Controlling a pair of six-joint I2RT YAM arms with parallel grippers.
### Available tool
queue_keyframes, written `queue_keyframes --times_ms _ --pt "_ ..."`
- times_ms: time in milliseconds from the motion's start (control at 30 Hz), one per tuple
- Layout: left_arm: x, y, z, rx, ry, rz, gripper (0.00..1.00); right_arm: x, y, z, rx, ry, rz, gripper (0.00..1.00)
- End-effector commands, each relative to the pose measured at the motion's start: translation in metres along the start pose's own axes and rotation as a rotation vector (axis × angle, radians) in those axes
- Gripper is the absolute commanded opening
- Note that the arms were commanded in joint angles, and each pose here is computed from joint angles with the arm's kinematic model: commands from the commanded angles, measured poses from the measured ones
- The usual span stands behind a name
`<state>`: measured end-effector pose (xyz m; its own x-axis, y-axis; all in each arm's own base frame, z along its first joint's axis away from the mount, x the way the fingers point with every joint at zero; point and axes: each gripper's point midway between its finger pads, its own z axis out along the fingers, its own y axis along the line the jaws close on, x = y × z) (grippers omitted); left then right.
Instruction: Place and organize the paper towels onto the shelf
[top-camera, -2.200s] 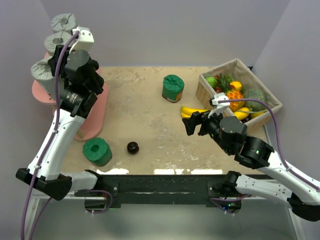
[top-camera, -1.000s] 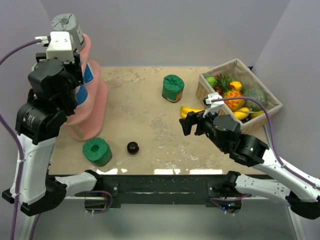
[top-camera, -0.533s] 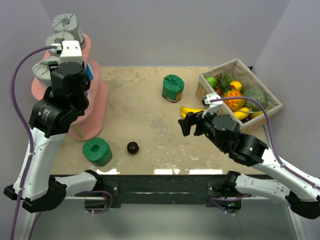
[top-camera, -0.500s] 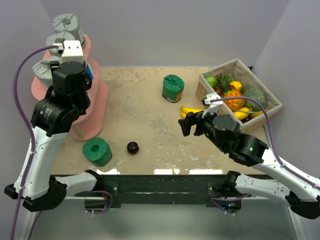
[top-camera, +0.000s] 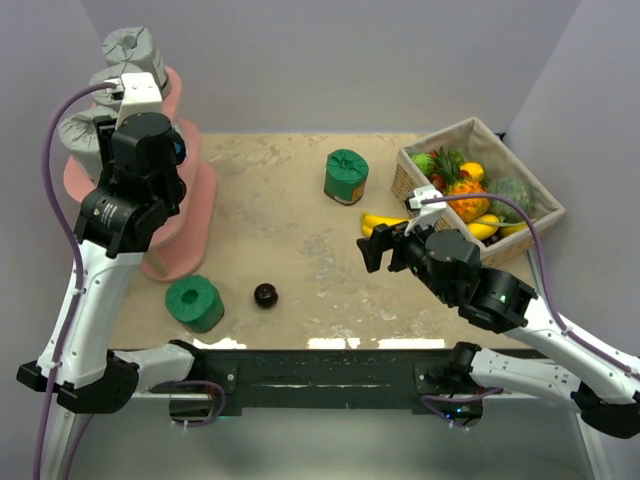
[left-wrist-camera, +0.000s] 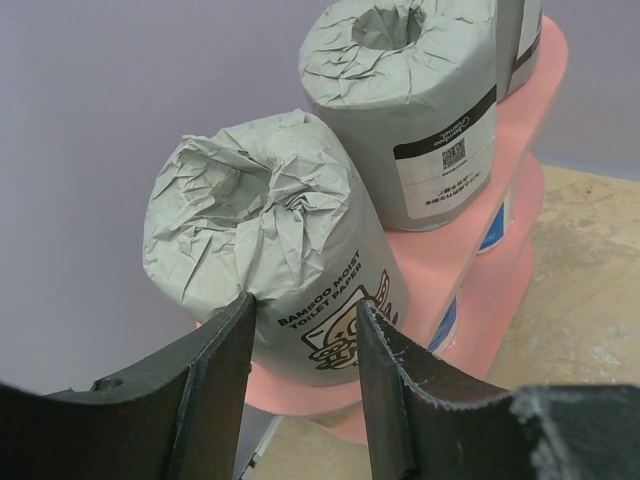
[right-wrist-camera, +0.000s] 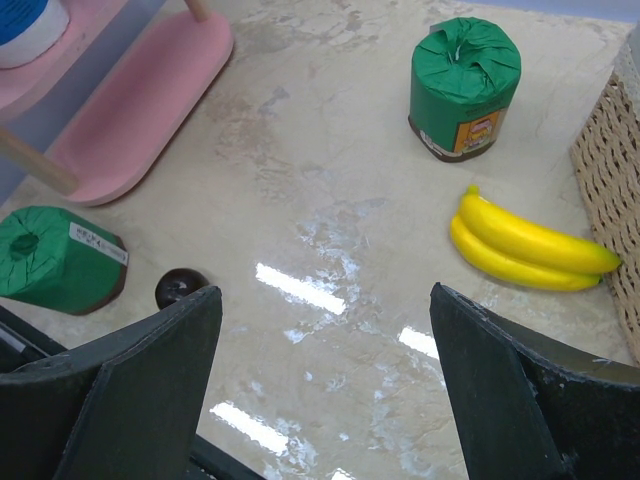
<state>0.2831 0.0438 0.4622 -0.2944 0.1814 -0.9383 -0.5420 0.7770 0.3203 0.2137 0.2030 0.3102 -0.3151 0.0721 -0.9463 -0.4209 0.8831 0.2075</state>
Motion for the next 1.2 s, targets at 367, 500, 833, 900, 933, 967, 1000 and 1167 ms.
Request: queue_keyframes --times_ms 367,500,833,900,933,967,1000,1167 --pt "-0.022 0.0 0.005 0.01 -0.026 -0.01 0.5 -0.024 0.001 -0.009 -0.013 -0.076 0.046 0.88" --pt "-0.032 -0.005 0.0 0.084 -0.051 -0.041 0.52 -0.024 0.0 -0.011 -0.012 -0.081 0.05 0.88" --pt "-0.053 -0.005 -0.025 0.27 -0.124 -0.132 0.58 -0.021 0.009 -0.007 -0.046 -0.069 0.073 0.88" --pt "-0.058 -0.015 -0.034 0.366 -0.145 -0.147 0.59 -0.021 0.013 -0.004 -0.056 -0.061 0.077 0.88" --pt "-0.056 -0.018 -0.037 0.394 -0.141 -0.144 0.59 -0.018 0.015 -0.001 -0.06 -0.051 0.076 0.88" --pt "-0.055 -0.021 -0.039 0.419 -0.14 -0.147 0.59 -0.018 0.016 0.001 -0.06 -0.049 0.077 0.88" --pt "-0.054 -0.031 -0.044 0.474 -0.136 -0.153 0.59 -0.016 0.016 0.003 -0.06 -0.045 0.076 0.88" --pt "-0.032 -0.066 -0.054 0.633 -0.068 -0.137 0.59 -0.007 0.028 0.021 -0.067 -0.011 0.083 0.88"
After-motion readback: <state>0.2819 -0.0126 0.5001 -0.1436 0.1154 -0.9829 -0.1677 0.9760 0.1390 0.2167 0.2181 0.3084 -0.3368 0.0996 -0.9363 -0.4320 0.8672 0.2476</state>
